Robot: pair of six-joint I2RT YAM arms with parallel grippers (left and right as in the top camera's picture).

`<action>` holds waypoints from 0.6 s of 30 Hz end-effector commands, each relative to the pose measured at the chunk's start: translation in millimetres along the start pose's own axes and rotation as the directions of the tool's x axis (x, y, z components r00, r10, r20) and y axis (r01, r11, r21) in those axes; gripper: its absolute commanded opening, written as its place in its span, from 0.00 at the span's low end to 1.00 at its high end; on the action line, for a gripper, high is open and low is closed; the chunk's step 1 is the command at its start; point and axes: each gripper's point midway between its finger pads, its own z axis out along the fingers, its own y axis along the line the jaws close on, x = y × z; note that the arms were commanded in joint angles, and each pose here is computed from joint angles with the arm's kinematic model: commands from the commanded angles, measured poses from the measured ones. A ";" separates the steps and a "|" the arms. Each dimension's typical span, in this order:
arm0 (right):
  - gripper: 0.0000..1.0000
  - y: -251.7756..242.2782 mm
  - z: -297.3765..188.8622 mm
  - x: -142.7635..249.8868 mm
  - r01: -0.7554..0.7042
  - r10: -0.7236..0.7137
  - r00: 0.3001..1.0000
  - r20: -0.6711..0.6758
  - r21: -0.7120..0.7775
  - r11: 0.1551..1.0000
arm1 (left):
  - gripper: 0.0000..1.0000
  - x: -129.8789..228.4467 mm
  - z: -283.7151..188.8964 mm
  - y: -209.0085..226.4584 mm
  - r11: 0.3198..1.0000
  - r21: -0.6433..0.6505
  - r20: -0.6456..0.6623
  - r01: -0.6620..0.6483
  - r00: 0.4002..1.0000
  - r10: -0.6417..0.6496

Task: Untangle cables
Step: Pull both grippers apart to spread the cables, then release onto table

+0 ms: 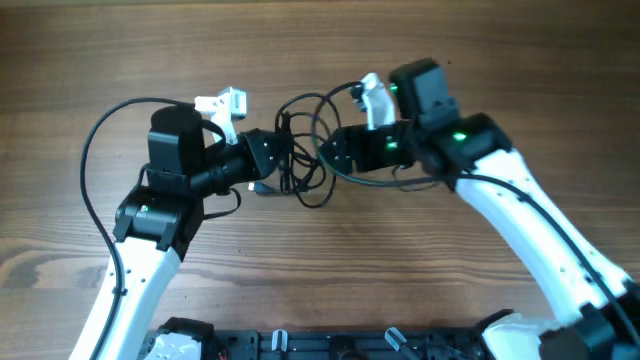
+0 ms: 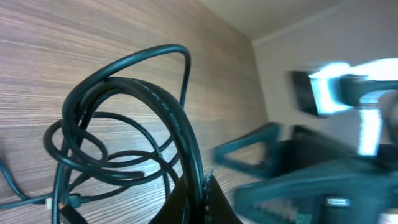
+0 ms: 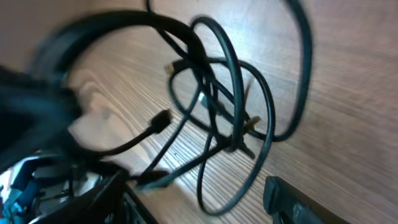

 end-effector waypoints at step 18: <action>0.56 -203.9 -16.4 -4.2 -0.404 0.398 0.910 0.119 0.471 0.784 | 0.04 -58.2 -121.9 -83.3 0.867 0.498 0.034 0.009 0.999 -0.030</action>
